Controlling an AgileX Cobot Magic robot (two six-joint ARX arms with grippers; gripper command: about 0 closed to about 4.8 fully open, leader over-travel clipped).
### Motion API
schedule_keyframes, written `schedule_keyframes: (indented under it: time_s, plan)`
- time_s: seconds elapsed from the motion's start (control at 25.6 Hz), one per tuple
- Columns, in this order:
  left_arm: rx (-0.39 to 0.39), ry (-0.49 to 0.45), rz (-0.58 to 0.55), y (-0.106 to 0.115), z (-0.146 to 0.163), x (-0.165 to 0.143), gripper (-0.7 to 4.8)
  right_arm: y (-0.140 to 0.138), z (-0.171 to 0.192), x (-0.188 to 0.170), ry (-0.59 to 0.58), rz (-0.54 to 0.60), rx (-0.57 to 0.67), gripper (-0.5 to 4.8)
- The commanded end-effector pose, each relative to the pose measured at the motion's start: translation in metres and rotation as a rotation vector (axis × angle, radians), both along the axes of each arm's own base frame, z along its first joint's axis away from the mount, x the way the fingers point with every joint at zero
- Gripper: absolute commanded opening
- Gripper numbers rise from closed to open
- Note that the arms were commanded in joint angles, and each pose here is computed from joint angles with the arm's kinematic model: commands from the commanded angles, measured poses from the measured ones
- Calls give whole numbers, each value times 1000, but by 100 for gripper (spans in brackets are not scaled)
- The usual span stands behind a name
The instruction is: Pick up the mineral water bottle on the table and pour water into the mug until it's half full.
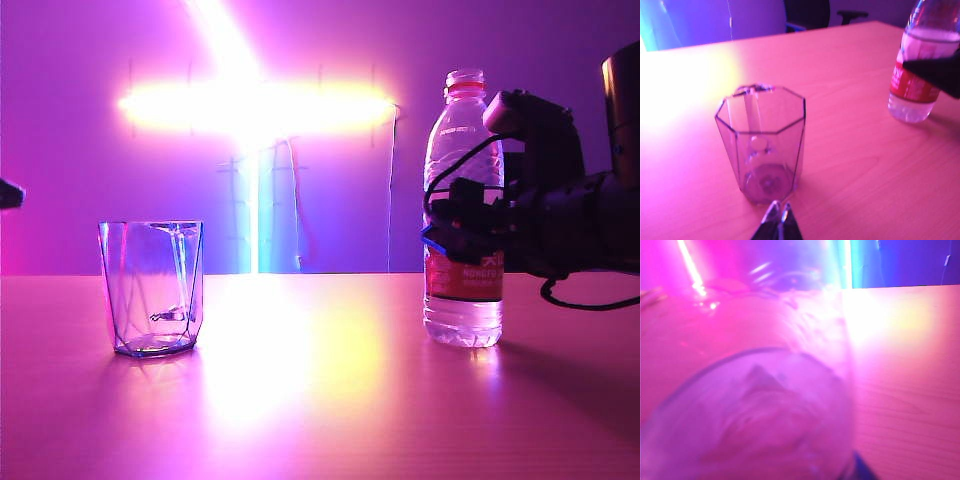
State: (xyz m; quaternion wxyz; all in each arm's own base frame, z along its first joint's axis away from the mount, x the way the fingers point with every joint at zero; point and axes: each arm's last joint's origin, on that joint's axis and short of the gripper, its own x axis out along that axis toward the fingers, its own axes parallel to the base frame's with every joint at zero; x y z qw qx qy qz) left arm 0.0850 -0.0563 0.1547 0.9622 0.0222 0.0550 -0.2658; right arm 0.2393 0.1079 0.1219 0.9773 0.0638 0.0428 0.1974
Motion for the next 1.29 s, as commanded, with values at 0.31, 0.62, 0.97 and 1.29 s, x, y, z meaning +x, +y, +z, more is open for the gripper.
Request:
schedule_keyframes:
  time_s: [0.31,0.62,0.97,1.29]
  plan:
    - [-55,-76,2,3,9,-4,-2,1,7,0,-42,26,26,299]
    - [-54,-76,38,6,9,-2,-2,6,37,-2,-180,136,-22,236]
    - [-45,-81,247,24,9,7,-2,31,82,25,-146,336,-161,237]
    - [-45,-82,246,24,9,7,-2,92,120,28,-128,471,-602,237]
